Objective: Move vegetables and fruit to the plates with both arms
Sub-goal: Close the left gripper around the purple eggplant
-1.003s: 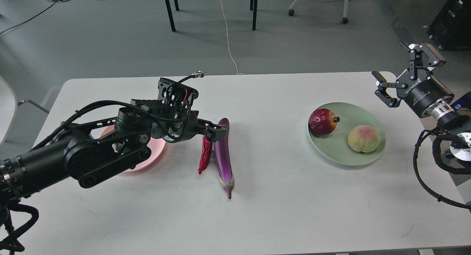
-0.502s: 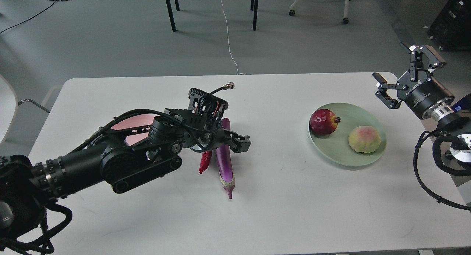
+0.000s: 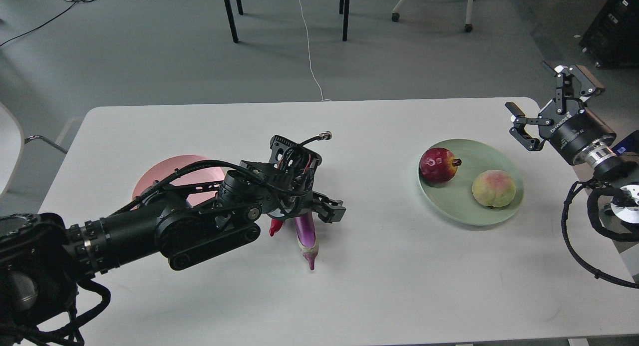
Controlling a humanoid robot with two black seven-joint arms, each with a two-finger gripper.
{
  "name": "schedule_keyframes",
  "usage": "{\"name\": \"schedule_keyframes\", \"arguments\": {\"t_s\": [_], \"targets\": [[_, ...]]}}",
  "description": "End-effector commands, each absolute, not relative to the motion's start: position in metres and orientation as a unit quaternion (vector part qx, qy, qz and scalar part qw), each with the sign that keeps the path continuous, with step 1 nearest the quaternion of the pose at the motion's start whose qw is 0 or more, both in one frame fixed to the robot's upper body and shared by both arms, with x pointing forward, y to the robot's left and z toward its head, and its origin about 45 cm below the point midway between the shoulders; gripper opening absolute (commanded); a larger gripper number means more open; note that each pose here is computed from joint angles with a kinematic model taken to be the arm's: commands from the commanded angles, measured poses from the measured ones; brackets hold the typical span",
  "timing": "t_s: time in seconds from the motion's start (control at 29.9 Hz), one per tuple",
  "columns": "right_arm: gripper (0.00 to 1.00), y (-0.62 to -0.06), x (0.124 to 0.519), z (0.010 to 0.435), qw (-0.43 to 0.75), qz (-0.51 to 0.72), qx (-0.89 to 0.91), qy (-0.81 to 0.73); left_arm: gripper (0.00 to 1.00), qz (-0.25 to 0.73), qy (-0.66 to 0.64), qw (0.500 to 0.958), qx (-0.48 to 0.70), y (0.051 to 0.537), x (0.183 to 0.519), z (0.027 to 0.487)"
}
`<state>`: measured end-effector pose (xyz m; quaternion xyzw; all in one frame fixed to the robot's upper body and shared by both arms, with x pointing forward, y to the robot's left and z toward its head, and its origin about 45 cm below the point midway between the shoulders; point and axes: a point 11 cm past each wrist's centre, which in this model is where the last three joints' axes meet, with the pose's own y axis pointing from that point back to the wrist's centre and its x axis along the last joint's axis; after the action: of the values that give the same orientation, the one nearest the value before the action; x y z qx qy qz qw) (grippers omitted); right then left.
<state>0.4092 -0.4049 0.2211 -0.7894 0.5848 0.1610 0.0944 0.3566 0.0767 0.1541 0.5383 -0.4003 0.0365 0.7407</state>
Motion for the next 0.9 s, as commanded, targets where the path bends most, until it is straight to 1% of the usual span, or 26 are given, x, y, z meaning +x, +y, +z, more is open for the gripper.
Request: {"name": "schedule_keyframes", "arguments": {"t_s": [0.0,0.33,0.6,0.7,0.74,0.8,0.87], "targets": [[0.97,-0.404,0.408,0.219,0.092,0.163,-0.79,0.584,0.99,0.039,-0.398,0.738,0.543,0.081,0.359,0.153],[0.97,-0.403,0.406,0.216,0.091,0.167,-0.79,0.583,0.98,0.046,-0.387,0.734,0.556,0.094,0.365,0.148],[0.97,-0.402,0.406,0.216,0.092,0.167,-0.79,0.582,0.94,0.044,-0.383,0.736,0.557,0.094,0.362,0.145],[0.97,-0.402,0.406,0.216,0.092,0.167,-0.79,0.582,0.87,0.046,-0.379,0.734,0.562,0.098,0.364,0.143],[0.97,-0.403,0.406,0.215,0.091,0.168,-0.79,0.583,0.83,0.047,-0.377,0.733,0.564,0.099,0.365,0.142],[0.97,-0.403,0.405,0.215,0.092,0.168,-0.79,0.583,0.68,0.049,-0.376,0.731,0.567,0.102,0.367,0.141],[0.97,-0.403,0.405,0.215,0.091,0.168,-0.79,0.583,0.57,0.05,-0.375,0.731,0.568,0.102,0.368,0.141]]}}
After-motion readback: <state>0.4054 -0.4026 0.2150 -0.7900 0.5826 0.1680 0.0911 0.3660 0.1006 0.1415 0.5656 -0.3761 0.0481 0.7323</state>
